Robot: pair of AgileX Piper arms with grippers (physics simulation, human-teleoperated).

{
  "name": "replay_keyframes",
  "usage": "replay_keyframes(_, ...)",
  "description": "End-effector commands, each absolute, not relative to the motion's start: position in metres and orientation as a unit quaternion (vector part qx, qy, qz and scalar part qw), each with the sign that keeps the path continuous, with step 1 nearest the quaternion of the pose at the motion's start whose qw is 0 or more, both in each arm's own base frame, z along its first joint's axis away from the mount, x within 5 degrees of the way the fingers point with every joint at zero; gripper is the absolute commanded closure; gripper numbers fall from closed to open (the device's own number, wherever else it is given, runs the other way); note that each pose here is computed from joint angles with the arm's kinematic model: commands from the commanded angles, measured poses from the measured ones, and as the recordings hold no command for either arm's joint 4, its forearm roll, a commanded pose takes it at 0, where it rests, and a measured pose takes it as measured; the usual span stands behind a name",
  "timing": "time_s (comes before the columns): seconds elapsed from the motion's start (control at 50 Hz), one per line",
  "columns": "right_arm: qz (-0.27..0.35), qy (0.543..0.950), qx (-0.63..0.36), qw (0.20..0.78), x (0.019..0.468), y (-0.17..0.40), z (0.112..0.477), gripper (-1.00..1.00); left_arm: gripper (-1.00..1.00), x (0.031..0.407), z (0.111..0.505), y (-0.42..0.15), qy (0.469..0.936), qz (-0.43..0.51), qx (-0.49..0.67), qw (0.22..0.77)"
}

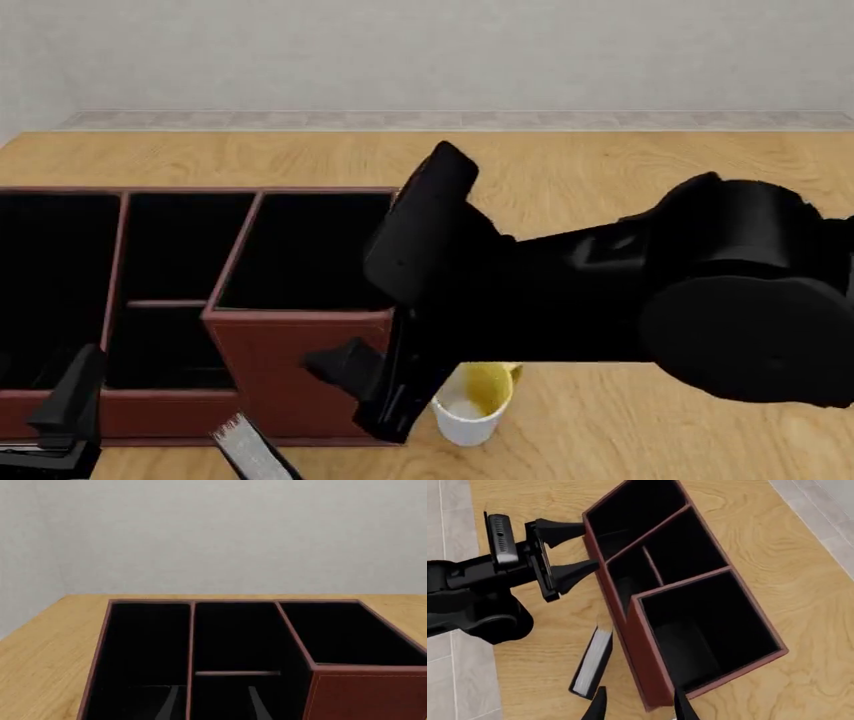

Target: Pick up the book and place it in the right compartment of the caddy.

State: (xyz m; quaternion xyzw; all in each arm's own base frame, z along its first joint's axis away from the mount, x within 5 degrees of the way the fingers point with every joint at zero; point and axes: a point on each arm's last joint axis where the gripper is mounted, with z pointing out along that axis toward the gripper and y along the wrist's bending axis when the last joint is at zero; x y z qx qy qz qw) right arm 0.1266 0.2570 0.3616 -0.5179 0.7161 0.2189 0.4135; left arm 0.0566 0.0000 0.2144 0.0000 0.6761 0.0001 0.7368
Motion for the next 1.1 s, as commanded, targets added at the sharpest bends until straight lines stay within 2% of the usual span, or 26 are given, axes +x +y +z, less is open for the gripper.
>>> replay_keyframes(0.02, 0.226, 0.723, -0.527, 0.385, 0.124, 0.286, 0.361, -1.0, -1.0, 0.057, 0.214, 0.0, 0.676, 0.0, 0.0, 0.737)
replay_keyframes(0.2, 0.23, 0.712, -0.547, 0.376, 0.118, 0.306, 0.358, -1.0, -1.0, 0.057, 0.214, 0.0, 0.676, 0.0, 0.0, 0.737)
replay_keyframes(0.7, 0.255, 0.714, -0.549, 0.353, 0.101, 0.338, 0.352, -1.0, -1.0, 0.057, 0.214, 0.0, 0.676, 0.0, 0.0, 0.737)
replay_keyframes(1.1, 0.267, 0.751, -0.508, 0.327, 0.102, 0.34, 0.329, -1.0, -1.0, 0.057, 0.214, 0.0, 0.676, 0.0, 0.0, 0.737)
